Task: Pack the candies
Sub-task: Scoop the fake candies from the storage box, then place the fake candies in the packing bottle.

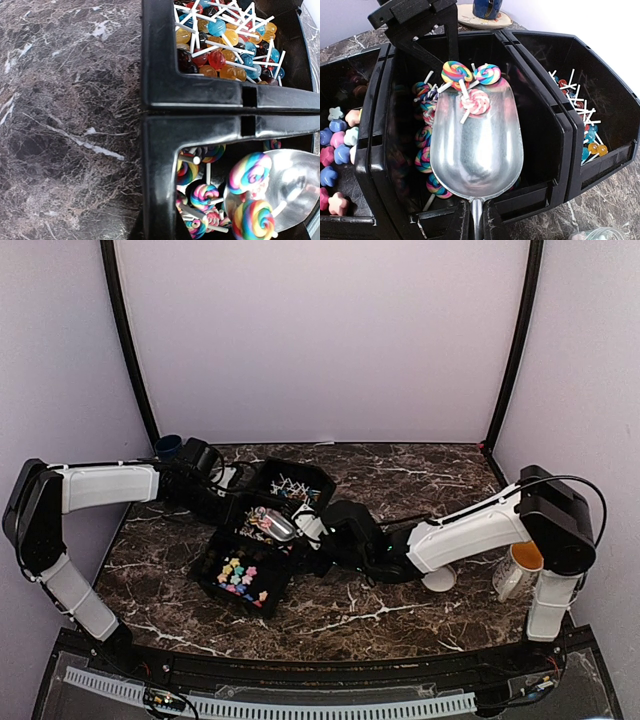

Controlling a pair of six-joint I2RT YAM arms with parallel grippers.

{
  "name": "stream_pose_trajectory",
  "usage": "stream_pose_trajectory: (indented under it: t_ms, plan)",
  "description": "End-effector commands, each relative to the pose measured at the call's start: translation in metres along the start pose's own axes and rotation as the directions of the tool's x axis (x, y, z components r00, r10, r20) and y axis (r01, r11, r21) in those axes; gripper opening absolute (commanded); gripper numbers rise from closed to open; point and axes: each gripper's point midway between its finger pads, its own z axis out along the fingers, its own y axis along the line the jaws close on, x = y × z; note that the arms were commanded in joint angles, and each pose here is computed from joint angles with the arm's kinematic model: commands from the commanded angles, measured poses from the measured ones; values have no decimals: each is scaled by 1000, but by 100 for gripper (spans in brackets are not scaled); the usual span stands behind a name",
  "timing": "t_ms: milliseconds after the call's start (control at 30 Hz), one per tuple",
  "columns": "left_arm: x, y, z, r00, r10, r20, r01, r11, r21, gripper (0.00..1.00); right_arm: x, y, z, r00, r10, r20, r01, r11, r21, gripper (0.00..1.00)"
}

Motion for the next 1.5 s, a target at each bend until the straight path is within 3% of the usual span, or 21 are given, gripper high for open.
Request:
stream_pose_trajectory:
  t_ms: [0,600,1000,1467]
  plan:
    - [-63,-21,-43,974,-4,228,-14,997,81,0,8,-16,-11,999,34,3,-34,999,36,0]
    - [-62,-22,-41,975,-5,223,-14,996,86,0,-3,-16,-33,978,32,207,-27,999,-25,0]
    - [-62,-23,-42,975,-4,221,-16,996,90,0,-27,-31,-62,956,6,293,-15,999,30,0]
    - [-60,-21,-38,980,4,201,-21,996,81,0,-22,-84,-123,991,28,134,-52,982,180,0]
